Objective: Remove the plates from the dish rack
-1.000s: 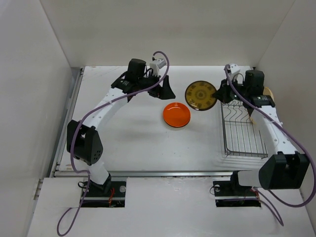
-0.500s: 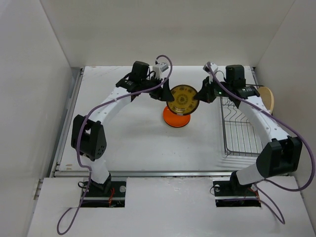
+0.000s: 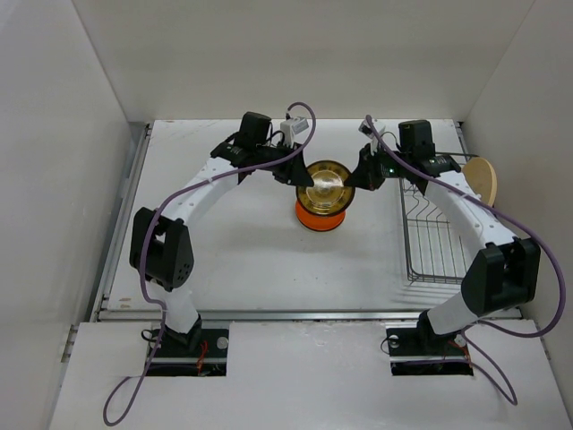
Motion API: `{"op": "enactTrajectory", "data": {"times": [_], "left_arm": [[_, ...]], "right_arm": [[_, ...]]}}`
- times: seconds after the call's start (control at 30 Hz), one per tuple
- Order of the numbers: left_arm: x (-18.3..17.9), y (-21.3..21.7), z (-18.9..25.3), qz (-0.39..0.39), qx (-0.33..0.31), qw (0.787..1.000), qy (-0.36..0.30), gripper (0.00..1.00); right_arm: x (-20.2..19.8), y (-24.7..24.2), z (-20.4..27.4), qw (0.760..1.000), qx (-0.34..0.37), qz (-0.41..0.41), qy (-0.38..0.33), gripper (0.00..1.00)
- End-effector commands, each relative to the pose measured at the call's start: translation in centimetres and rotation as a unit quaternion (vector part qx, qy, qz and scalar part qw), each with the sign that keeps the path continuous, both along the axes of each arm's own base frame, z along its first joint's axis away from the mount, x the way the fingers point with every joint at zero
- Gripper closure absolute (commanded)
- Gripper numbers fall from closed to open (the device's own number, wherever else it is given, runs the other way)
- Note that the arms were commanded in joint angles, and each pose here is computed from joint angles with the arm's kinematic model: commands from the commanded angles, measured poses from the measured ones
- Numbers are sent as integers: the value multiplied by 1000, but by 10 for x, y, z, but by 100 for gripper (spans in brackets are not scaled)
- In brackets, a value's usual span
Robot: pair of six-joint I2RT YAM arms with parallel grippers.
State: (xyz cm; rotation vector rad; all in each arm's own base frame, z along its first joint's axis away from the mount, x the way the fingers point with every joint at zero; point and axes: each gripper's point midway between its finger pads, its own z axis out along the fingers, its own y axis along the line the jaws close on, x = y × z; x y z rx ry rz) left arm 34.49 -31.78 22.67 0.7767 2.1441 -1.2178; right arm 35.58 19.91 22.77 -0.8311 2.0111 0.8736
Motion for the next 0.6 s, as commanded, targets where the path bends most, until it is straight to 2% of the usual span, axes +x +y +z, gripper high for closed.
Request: {"op": "enactTrajectory", "data": {"times": [0.0,0.07,0.17,0.2,0.23,0.33,0.43,0.57], "left_arm": [[8,-7,26,-8,-29,999,-30,100],[8,-7,26,-8,-29,999,-30,100],[8,-7,26,-8,-29,999,-30,100],[8,-7,26,-8,-29,999,-30,100],[12,-6,24,1,-23,999,-33,100],[22,-1,17,32,-1,999,-39,100],[37,8,5,80,34,996,-31,100],[64,28,-17,162,100,981,-33,100]], "right_arm": [[-16,23,33,996,43,75,-33,100],[-15,23,31,996,43,75,-33,99],[-18,23,31,996,43,75,-33,85],[-18,23,31,996,43,75,-33,77],[-18,23,31,996,43,75,-33,52],[-5,13,22,999,22,35,-34,32],[9,-6,23,999,2,-22,-50,30],[35,-51,30,984,-34,-150,-90,29]]}}
